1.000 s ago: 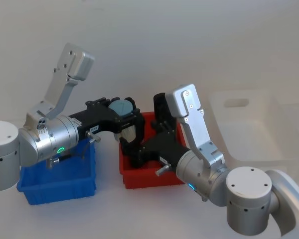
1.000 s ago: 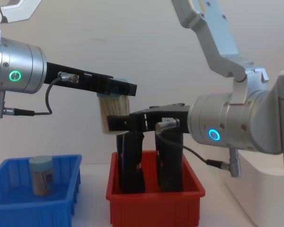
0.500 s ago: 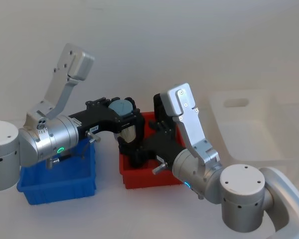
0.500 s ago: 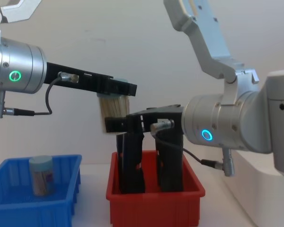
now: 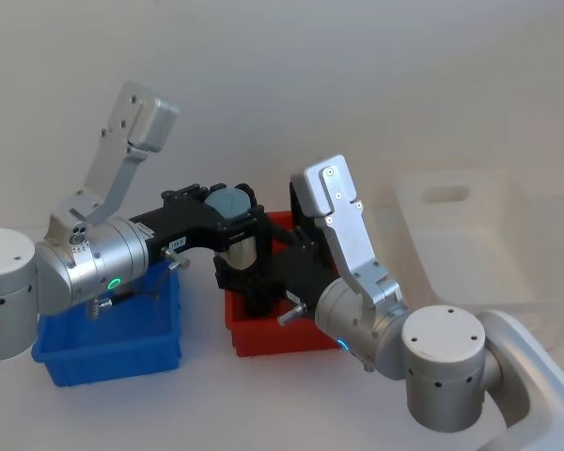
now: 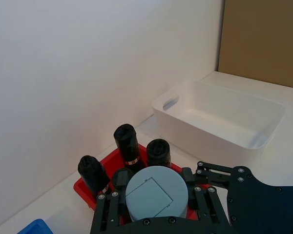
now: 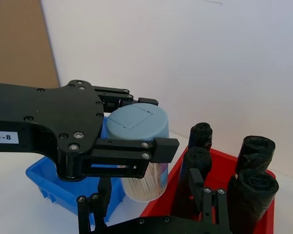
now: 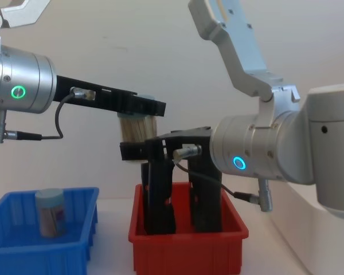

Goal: Pick the cotton swabs from the blue box and place them into the white box.

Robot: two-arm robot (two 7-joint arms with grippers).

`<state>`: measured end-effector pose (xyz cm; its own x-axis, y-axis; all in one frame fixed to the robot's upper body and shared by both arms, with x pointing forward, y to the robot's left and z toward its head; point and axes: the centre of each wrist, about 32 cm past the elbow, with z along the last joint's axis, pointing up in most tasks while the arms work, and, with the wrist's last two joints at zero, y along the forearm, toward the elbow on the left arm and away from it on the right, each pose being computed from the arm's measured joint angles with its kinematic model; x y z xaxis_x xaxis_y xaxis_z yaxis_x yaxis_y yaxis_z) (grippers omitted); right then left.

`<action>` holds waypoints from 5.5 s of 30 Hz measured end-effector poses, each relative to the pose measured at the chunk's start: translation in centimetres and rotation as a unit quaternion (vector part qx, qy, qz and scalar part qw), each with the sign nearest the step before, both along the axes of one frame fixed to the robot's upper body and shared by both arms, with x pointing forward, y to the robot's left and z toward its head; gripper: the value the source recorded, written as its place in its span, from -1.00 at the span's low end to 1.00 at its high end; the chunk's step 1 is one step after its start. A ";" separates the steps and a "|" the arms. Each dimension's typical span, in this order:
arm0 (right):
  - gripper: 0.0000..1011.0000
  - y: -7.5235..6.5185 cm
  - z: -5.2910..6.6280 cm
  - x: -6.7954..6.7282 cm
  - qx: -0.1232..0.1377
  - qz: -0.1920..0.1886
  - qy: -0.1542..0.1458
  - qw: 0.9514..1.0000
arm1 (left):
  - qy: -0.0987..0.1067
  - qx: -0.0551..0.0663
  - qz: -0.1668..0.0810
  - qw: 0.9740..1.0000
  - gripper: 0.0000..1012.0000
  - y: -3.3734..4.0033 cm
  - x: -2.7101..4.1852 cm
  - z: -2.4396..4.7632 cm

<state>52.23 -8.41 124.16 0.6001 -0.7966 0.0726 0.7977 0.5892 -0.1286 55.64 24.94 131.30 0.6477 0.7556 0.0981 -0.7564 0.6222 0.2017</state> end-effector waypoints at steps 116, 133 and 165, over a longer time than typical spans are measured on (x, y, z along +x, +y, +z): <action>0.26 1.8 0.2 -1.4 -0.047 -0.065 -0.003 0.997 | 0.000 0.000 0.000 1.000 0.98 0.00 0.00 0.00; 0.26 1.7 -0.2 -2.5 -0.060 -0.112 -0.007 0.992 | 0.000 0.000 0.000 1.000 0.98 0.00 0.00 0.00; 0.26 -2.8 -1.2 -5.2 -0.064 -0.196 -0.075 0.976 | 0.000 0.000 0.000 1.000 0.98 0.00 0.00 0.00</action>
<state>46.99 -11.21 122.92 0.2270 -0.9412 0.2501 0.9738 0.2228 -0.0453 55.64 24.93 131.30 0.6476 0.7556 0.0982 -0.7565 0.6222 0.2018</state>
